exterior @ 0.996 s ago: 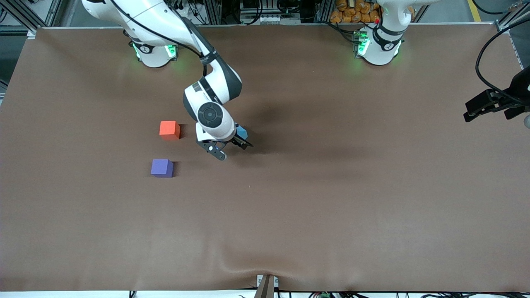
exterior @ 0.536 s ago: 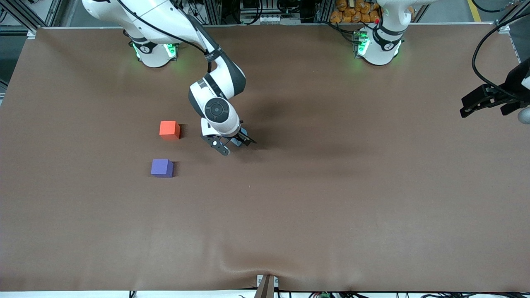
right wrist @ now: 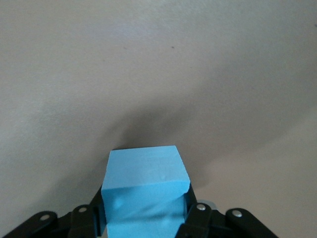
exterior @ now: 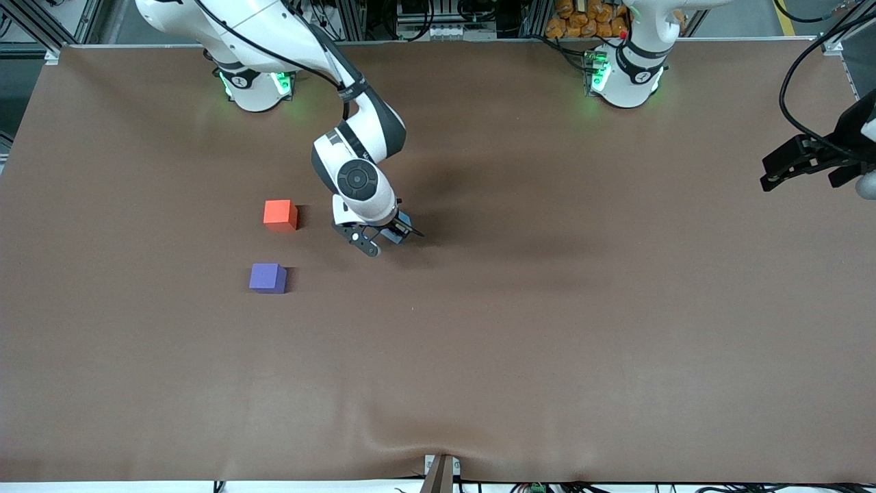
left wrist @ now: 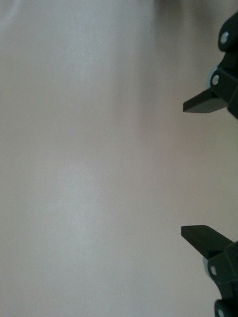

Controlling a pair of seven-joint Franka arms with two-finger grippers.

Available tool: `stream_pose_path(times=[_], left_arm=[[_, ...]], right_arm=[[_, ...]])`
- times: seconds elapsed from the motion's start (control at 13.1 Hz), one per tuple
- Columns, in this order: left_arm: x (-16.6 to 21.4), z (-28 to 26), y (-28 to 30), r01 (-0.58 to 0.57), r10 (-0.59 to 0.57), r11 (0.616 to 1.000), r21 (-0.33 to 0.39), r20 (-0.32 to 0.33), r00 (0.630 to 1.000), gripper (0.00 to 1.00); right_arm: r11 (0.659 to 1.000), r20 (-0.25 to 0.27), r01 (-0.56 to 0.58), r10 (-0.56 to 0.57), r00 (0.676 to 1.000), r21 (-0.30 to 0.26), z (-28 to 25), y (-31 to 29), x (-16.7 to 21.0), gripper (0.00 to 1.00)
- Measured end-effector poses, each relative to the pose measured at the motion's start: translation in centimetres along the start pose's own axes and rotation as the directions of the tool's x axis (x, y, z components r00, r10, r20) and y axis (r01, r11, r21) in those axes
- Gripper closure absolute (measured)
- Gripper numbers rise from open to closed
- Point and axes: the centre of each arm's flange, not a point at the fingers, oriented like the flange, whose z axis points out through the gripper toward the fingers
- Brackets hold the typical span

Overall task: Place blue block between orange and purple blocks
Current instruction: 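Carry the blue block with the right gripper between orange and purple blocks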

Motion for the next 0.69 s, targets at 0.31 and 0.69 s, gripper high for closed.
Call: stream_pose_path(times=[0.31,0.69], left_arm=[[-0.3,-0.4,0.1,-0.002,0.002,1.0,0.0,-0.007,1.0,0.0],[-0.6,-0.9,0.7,-0.013,0.013,1.0,-0.001,-0.015,1.0,0.0]], right_arm=[[0.957,0.052,0.288,-0.285,0.957,-0.042,-3.2,2.8,5.0,0.41],[0.85,0.098,0.525,-0.52,0.848,-0.032,-7.5,10.6,17.0,0.41]])
